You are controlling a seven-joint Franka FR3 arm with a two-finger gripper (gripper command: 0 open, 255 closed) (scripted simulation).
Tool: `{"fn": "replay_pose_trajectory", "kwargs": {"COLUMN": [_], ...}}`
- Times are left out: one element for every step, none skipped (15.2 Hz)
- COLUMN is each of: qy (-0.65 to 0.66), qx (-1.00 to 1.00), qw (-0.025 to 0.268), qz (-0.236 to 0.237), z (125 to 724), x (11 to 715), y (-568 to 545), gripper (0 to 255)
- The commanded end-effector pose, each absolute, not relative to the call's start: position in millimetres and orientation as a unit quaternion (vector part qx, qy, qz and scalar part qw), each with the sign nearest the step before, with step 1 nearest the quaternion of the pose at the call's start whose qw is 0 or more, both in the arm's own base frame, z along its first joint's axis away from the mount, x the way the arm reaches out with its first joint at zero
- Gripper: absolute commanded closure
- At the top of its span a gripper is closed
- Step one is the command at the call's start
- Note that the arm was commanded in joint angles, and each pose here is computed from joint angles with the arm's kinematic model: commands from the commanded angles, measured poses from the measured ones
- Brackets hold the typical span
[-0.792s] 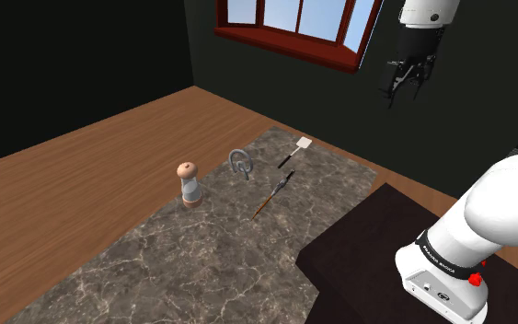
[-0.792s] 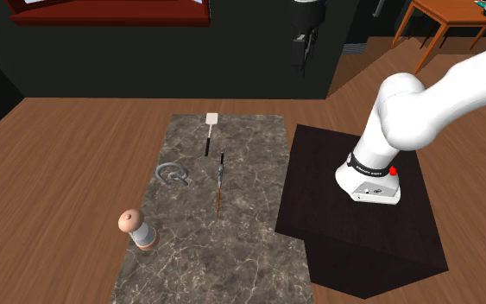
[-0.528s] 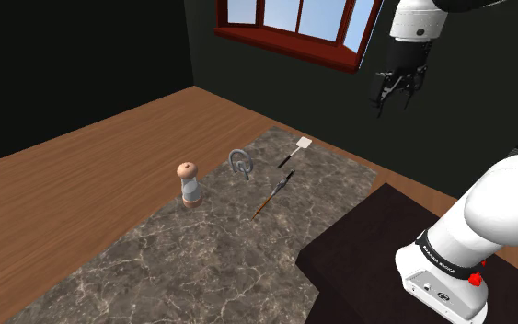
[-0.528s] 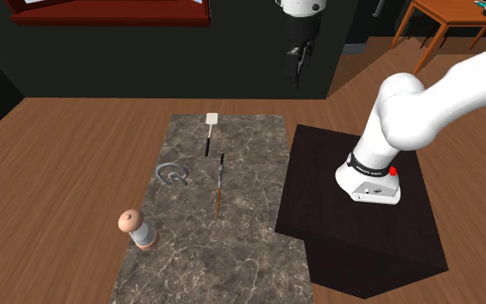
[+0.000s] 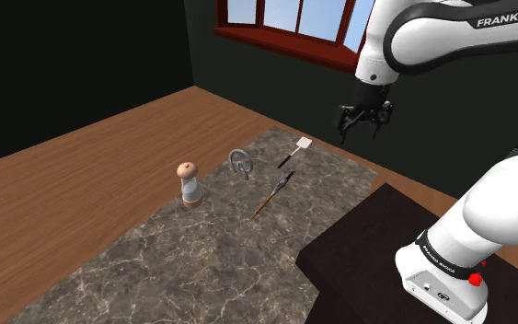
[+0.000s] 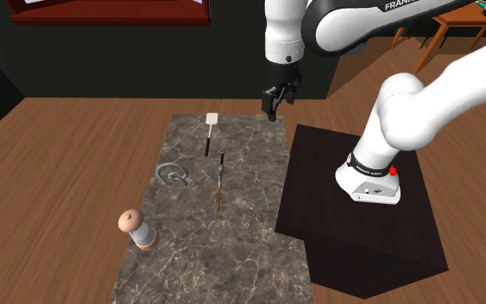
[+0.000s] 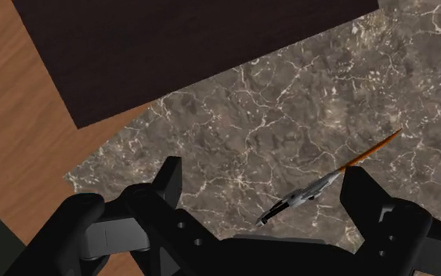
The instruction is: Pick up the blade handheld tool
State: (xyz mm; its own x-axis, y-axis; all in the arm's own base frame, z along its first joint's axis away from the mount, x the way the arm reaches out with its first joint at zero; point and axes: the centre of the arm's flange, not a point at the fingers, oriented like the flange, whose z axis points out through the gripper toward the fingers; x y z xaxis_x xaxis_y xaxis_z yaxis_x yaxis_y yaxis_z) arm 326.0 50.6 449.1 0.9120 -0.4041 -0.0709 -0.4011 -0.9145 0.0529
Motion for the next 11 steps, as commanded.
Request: {"fn": "replay_pose_trajectory", "kwargs": {"qy": [-0.236,-0.250,-0.264,-0.278,-0.291,-0.305,-0.318,-0.332,-0.345,-0.359,-0.372], "qx": [0.971,0.968,0.964,0.960,0.956,0.952,0.948,0.943,0.938,0.933,0.928], "qw": [0.017,0.017,0.016,0.016,0.015,0.015,0.014,0.014,0.013,0.013,0.013], "qz": [-0.032,-0.029,-0.026,-0.023,-0.020,-0.016,-0.013,-0.010,-0.007,-0.003,0.000], "z": [424.6,413.5,402.4,391.3,380.2,369.2,358.2,347.2,336.3,325.4,314.5], "x": [333.2,337.6,342.2,347.0,352.0,357.1,362.4,368.0,373.6,379.5,385.5], "y": [59.8,64.3,68.6,72.8,76.8,80.7,84.3,87.9,91.2,94.4,97.4], "gripper": [0,0,0,0,0,0,0,0,0,0,0]}}
